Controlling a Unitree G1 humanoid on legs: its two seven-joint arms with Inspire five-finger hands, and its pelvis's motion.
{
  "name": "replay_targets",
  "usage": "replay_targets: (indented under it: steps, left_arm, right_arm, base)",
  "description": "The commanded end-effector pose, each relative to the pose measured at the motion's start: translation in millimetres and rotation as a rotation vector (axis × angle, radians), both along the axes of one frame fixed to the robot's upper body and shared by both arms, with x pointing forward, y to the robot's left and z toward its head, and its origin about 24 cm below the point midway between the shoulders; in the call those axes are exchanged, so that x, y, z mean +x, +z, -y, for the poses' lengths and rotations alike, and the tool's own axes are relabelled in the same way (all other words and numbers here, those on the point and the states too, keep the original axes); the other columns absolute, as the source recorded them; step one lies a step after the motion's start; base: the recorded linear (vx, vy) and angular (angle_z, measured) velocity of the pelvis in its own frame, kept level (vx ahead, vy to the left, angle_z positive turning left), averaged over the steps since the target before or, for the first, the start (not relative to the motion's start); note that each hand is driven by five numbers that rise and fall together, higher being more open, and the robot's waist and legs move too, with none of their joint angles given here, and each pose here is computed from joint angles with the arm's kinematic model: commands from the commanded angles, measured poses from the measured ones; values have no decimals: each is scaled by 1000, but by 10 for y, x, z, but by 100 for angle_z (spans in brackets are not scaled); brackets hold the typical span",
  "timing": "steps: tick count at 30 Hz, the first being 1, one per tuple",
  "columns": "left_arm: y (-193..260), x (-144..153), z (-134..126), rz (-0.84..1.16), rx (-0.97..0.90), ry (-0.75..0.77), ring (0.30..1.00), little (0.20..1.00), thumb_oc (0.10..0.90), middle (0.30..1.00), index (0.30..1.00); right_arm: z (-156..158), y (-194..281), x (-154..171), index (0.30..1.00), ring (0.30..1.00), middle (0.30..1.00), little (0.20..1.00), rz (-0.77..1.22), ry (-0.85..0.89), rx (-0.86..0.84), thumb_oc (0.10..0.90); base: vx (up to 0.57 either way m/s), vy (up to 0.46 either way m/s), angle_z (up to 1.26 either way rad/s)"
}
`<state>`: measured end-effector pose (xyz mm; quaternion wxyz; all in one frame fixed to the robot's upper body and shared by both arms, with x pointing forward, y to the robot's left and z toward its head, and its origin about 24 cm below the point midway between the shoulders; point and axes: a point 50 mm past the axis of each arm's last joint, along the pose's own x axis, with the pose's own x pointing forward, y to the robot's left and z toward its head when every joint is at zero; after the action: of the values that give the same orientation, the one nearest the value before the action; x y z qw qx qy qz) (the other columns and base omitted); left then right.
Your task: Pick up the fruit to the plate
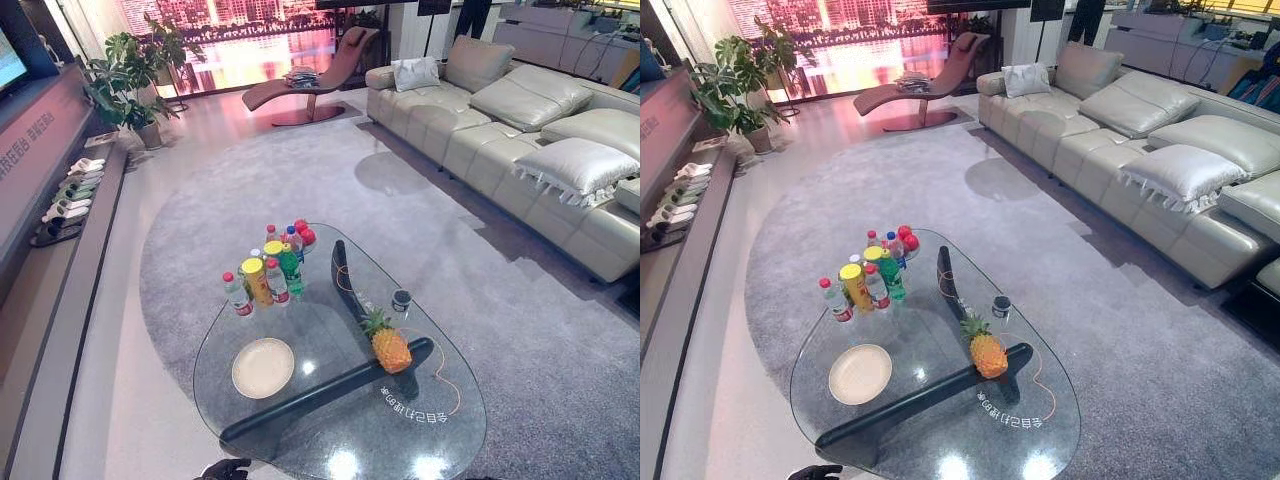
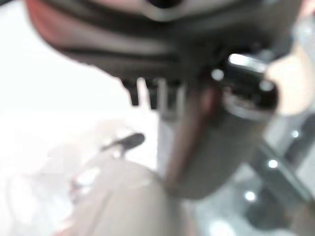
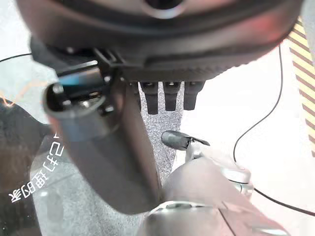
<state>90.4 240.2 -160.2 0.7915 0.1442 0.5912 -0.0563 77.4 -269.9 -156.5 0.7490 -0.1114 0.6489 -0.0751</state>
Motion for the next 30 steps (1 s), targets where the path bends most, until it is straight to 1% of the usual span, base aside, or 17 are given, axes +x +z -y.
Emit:
replay_targets:
  steps: [1,4,25,30]
  left_arm:
    - [19,123,-9,-11,-7,-5,900,900,800,900,900]
    - [30,137,-14,16,-28,-2,900,900,800,900,900]
    - [54,172,-90,0,15,-7,900,900,800,900,900]
    - [51,141,-113,-13,25,-3,900,900,800,900,900]
  right_arm:
    - [-9,-11,-55,900,900,900,900,-57,-8,-16,800]
    - [-9,-8,-37,900,900,900,900,-56,-6,-14,800]
    - [44,14,-21,900,900,900,900,-59,-7,-31,800]
    - [66,17,-51,900,900,900,900,-70,-9,-38,800]
  base:
    - [-228,47,-37]
    - [0,0,0]
    - [0,0,0]
    - [0,0,0]
